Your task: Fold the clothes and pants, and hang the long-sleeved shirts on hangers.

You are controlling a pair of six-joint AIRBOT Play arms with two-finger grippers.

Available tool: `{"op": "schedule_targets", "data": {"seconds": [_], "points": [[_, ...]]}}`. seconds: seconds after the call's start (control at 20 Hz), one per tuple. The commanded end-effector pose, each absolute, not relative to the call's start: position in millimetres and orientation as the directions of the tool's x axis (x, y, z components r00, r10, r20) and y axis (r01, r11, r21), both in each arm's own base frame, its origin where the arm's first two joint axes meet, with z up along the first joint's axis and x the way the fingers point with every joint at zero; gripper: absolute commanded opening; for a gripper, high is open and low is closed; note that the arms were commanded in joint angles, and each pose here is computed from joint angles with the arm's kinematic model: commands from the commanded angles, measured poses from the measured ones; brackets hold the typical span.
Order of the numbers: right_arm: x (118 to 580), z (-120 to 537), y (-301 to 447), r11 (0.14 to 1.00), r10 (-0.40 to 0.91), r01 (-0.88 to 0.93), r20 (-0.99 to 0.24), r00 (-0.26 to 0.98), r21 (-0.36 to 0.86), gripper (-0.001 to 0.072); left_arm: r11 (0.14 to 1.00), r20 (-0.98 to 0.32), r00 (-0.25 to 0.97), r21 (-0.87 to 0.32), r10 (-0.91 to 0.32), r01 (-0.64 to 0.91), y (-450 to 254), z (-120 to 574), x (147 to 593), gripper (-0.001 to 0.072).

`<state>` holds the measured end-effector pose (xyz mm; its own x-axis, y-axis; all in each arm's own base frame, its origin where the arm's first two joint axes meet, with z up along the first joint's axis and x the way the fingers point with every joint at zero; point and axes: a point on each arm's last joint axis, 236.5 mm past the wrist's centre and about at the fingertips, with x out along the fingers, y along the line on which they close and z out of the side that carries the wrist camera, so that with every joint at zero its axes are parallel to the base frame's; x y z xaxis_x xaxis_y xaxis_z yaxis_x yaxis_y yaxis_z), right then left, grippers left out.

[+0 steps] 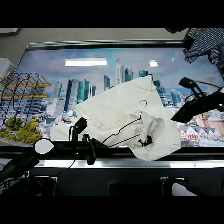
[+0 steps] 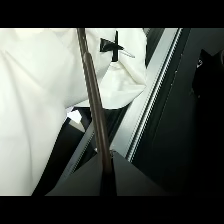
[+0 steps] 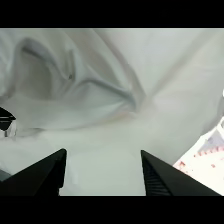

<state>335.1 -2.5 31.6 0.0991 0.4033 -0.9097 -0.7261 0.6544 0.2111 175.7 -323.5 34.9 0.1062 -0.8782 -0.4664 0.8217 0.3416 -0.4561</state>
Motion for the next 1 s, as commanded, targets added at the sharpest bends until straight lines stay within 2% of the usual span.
{"op": "schedule_targets", "data": {"seconds": [0.0,0.1,0.2,0.5,0.95], "points": [[341,6,31,0.450,0.494,-0.857,-0.869,0.003,0.252,0.0538,0.343,-0.466,0.107,-0.455,-0.878,0.822,-324,35,176,0.0018],[336,-8,41,0.394,0.508,-0.870,-0.859,-0.062,0.295,0.0538,0.342,-0.466,0.107,-0.456,-0.878,0.822,-324,35,176,0.0018],[340,-15,48,0.351,0.517,-0.891,-0.853,-0.072,0.288,0.0538,0.342,-0.466,0.107,-0.456,-0.878,0.822,-324,35,176,0.0018],[352,-26,56,0.364,0.554,-0.882,-0.831,-0.054,0.301,0.0538,0.342,-0.466,0.107,-0.456,-0.878,0.822,-324,35,176,0.0019],[339,-42,71,0.317,0.629,-0.840,-0.760,-0.161,0.440,0.0528,0.343,-0.466,0.108,-0.455,-0.878,0.822,-324,35,176,0.0018]]}}
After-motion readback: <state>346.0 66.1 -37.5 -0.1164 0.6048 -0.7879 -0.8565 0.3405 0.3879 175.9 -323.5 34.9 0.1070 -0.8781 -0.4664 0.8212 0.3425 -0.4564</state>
